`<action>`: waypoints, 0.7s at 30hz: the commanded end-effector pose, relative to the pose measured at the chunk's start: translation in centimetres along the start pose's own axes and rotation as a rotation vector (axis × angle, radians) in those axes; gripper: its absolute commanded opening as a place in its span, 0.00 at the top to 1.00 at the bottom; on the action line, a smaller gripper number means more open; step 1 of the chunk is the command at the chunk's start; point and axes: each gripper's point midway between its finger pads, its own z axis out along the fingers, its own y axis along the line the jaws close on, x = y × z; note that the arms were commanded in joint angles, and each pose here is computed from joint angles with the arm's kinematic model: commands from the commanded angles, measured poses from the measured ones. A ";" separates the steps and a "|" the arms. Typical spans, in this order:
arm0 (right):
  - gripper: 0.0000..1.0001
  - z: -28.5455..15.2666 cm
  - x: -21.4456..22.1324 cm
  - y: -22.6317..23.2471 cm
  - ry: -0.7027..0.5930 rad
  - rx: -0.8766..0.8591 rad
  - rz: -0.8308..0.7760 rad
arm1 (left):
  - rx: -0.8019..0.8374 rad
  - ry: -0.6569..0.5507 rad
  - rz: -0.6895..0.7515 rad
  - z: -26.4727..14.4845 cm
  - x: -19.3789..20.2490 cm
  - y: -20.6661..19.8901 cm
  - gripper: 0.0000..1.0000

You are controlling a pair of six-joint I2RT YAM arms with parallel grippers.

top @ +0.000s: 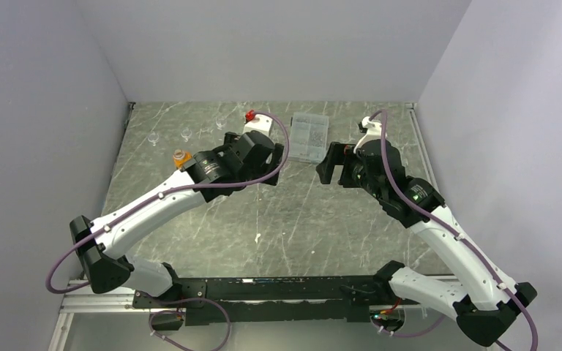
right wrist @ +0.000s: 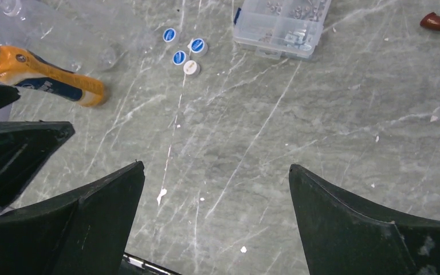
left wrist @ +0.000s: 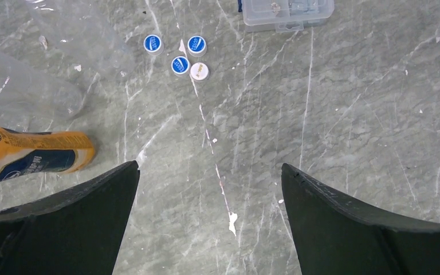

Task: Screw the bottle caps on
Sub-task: Pick up the plastic bottle at the center of the board.

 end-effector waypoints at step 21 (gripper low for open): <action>0.00 2.6 -0.8 3.8 0.042 -0.134 -0.006 | -0.235 -0.169 -0.221 -4.0 -3.4 11.8 0.01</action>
